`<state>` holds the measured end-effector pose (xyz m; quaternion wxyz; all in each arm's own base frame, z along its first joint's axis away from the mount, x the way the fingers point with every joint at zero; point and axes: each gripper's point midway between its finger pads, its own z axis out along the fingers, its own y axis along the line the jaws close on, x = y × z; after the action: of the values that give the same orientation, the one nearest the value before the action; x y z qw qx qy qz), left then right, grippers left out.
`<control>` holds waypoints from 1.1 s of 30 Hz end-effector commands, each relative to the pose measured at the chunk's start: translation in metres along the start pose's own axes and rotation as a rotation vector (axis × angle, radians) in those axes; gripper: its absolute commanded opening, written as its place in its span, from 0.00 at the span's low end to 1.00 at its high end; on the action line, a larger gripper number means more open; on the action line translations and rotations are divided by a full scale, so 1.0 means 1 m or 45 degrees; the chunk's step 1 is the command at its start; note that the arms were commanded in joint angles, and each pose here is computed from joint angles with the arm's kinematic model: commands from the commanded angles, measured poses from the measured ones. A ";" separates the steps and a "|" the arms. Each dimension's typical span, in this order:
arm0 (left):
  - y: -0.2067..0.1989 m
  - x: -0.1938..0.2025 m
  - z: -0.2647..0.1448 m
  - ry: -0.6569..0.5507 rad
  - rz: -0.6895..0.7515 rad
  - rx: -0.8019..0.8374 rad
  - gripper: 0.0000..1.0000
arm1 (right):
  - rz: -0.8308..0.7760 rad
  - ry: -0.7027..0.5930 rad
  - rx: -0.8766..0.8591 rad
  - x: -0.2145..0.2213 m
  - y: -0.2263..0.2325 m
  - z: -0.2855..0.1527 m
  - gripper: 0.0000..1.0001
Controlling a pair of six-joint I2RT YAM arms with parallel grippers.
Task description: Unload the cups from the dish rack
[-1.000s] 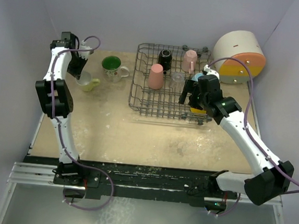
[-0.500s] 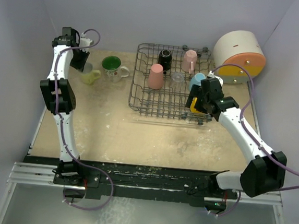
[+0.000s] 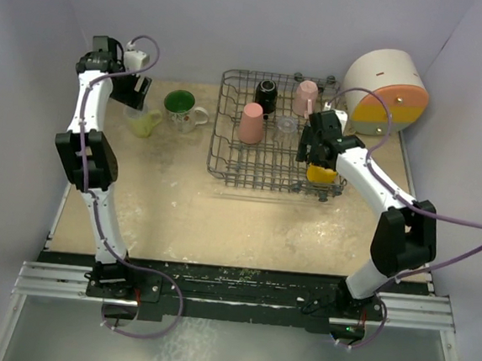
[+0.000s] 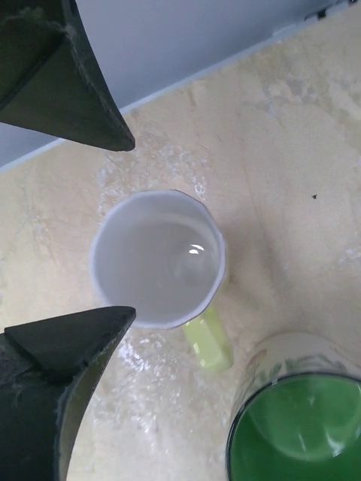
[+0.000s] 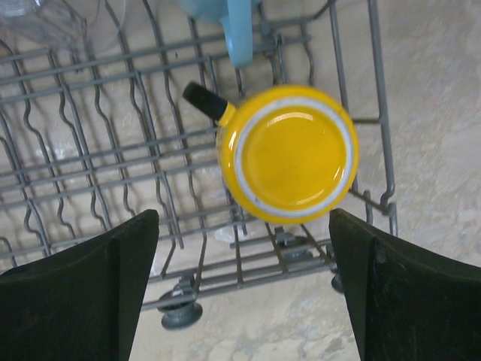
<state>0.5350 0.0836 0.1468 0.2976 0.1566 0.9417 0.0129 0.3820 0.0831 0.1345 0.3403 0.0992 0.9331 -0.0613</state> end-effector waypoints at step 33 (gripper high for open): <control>-0.054 -0.031 -0.166 -0.342 0.079 0.101 0.88 | -0.605 0.226 0.066 -0.022 0.028 0.077 0.53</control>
<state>0.4526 0.0390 0.2589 0.3747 0.1871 0.9070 -0.0429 0.4593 0.0929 0.0843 0.2528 -0.0868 0.9515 -0.1525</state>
